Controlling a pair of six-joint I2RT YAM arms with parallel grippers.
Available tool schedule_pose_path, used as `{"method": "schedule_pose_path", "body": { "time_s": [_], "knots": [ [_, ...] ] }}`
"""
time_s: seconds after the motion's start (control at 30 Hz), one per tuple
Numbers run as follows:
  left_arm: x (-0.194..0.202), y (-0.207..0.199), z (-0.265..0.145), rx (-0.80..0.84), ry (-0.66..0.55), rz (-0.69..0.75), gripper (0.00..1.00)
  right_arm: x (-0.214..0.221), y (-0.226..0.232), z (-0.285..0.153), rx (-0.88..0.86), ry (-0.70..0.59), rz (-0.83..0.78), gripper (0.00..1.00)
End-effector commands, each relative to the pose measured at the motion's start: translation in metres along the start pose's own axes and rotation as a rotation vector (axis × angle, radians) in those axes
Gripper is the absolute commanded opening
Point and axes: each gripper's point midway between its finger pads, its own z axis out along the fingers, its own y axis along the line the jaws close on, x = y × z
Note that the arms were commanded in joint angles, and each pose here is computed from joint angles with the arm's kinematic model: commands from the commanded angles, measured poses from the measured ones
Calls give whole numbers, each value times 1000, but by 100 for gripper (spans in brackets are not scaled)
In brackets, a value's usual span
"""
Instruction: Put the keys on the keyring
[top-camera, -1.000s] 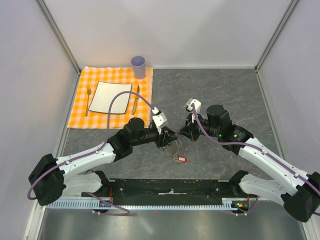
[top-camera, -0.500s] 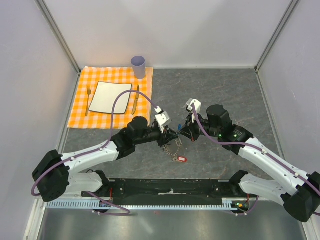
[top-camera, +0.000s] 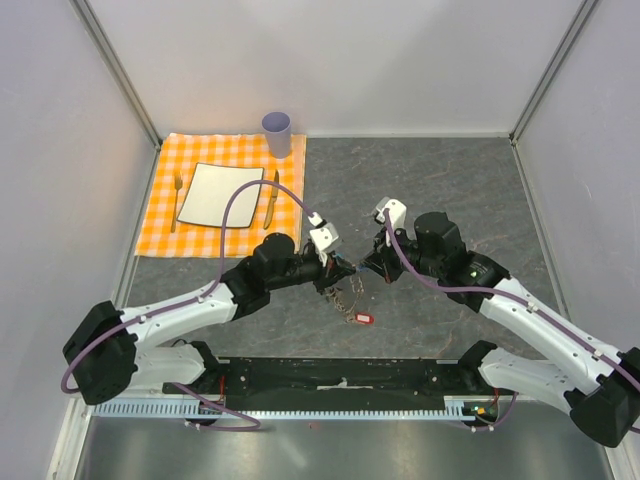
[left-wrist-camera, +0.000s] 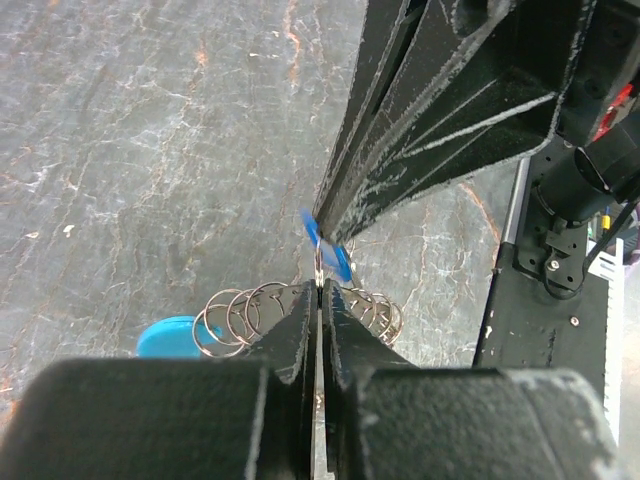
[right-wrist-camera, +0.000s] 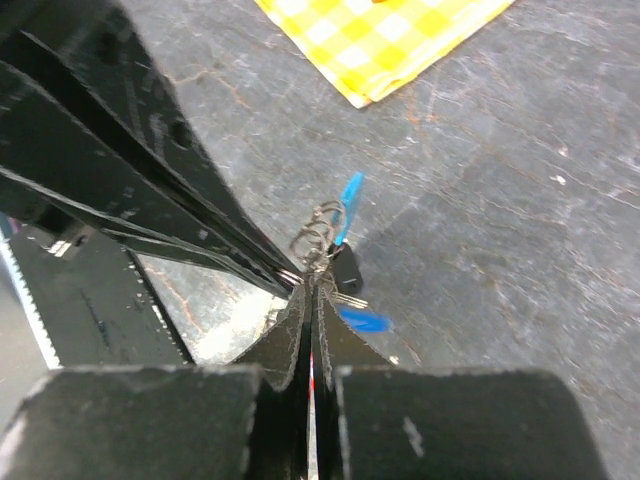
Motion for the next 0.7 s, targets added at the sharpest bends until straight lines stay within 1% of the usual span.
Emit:
{"method": "schedule_pose_path", "body": {
  "time_s": [0.0,0.17,0.4,0.5,0.53,0.6,0.63,0.67],
  "knots": [
    [-22,6,-11,-52,-76,43,2,-8,-27,-12,171,-9,-20,0],
    [-26,8,-18,-73,-107,56,2,-3,-32,-10,197,9,-1,0],
    [-28,6,-20,-64,-136,73,2,5,-28,-4,161,35,10,1],
    [-28,8,-17,-66,-138,83,2,-1,-35,-10,207,2,-1,12],
    [-28,8,-17,-69,-140,84,2,-3,-41,-14,250,-9,-5,24],
    [-26,15,-10,-88,-128,89,2,-3,-49,-18,299,-20,0,32],
    [-27,17,-7,-94,-124,95,2,-5,-58,-23,362,-34,3,38],
    [-26,20,-2,-96,-115,97,2,0,-63,-25,389,-32,11,40]
  ]
}}
